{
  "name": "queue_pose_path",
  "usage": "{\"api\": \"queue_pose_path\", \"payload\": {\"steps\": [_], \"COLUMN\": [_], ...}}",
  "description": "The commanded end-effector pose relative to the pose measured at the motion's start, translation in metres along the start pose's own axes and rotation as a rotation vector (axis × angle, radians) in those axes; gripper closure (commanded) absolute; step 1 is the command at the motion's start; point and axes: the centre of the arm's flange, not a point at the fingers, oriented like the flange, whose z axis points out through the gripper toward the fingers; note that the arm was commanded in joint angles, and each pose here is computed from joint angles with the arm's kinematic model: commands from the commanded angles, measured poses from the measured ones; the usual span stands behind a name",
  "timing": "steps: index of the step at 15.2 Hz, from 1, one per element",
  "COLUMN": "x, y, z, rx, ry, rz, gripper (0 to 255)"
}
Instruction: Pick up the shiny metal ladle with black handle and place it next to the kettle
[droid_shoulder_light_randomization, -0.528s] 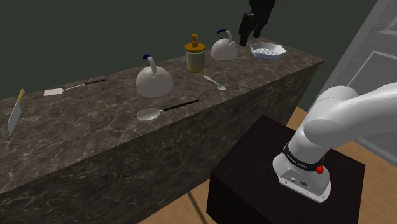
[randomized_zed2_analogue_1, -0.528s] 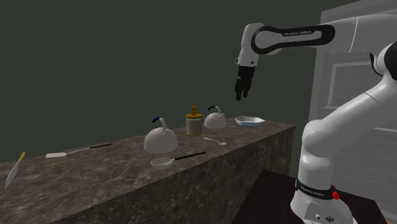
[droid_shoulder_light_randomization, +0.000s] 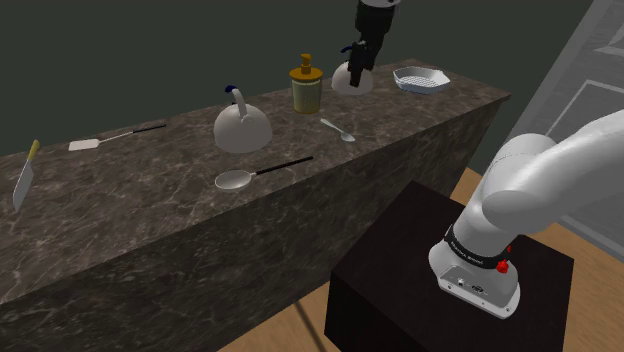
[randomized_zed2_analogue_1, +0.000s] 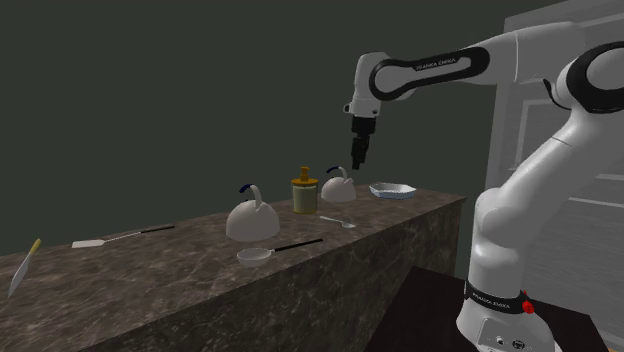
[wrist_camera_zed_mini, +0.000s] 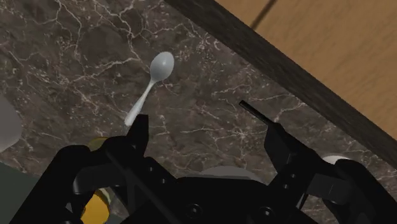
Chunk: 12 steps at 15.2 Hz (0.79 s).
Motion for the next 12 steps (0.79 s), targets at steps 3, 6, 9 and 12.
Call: {"api": "queue_pose_path", "payload": {"steps": [3,6,9,12], "x": [0.042,0.07,0.095,0.116], "y": [-0.021,-0.04,-0.062,-0.088], "z": [0.031,0.054,0.078,0.101], "rx": [0.003,0.006,0.009,0.011], "ry": [-0.014,-0.025,-0.036,-0.047], "rz": [-0.165,-0.286,-0.408,-0.529], "gripper": [0,0,0,0]}}
